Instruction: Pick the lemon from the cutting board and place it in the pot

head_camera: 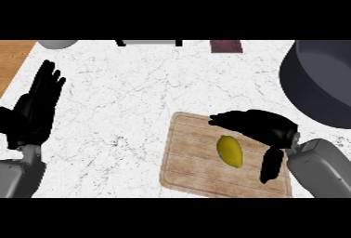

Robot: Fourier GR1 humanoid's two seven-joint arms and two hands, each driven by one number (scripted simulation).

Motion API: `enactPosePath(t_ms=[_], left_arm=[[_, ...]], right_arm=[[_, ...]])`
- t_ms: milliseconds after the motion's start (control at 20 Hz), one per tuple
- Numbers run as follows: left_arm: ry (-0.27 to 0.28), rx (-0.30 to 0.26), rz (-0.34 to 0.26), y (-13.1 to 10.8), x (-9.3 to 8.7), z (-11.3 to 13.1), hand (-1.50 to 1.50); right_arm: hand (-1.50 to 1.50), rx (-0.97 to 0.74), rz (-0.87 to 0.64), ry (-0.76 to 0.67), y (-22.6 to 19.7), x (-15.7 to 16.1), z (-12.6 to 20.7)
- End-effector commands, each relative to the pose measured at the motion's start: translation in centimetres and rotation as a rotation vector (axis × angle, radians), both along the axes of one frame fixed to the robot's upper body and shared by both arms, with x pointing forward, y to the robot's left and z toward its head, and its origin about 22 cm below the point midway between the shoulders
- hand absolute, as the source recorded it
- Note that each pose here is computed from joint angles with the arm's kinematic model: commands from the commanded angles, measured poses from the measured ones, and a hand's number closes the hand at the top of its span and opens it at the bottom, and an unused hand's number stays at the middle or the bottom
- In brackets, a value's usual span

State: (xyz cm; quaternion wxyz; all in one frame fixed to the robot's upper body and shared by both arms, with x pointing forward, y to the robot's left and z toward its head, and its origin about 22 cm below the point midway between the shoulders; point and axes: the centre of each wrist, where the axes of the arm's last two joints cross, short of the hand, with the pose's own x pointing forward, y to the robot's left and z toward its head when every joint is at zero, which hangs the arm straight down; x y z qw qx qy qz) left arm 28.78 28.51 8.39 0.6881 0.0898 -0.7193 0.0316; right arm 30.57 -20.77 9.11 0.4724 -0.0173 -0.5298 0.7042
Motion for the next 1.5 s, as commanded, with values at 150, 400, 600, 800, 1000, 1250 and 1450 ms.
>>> enactPosePath(t_ms=[150,400,600,800,1000,1250,1450], left_arm=[[0.008,0.013,0.000,-0.4,0.0,-0.2,0.00],[0.005,0.000,-0.026,-0.2,-0.9,0.5,0.00],[-0.002,0.008,0.004,-1.6,-0.3,-1.1,0.00],[-0.008,0.000,-0.001,-0.6,-0.5,0.5,0.00],[-0.012,0.001,-0.020,-0.1,-0.8,0.4,0.00],[0.007,-0.008,-0.007,-1.3,-1.2,-0.1,0.00],[0.001,0.011,-0.015,-1.2,-0.5,-0.5,0.00]], right_arm=[[-1.50,-0.022,-0.018,-0.001,0.9,-0.5,-2.9],[-1.50,-0.035,-0.009,-0.016,0.4,0.2,-3.8],[-1.50,-0.044,-0.026,-0.026,0.7,-0.7,-5.1],[-1.50,-0.063,-0.059,-0.018,1.7,0.1,-6.3],[1.50,-0.070,0.074,-0.054,1.4,0.2,-8.1],[1.50,-0.064,0.118,-0.081,1.0,1.8,-8.1],[1.50,-0.066,0.137,-0.084,1.3,0.7,-6.7]])
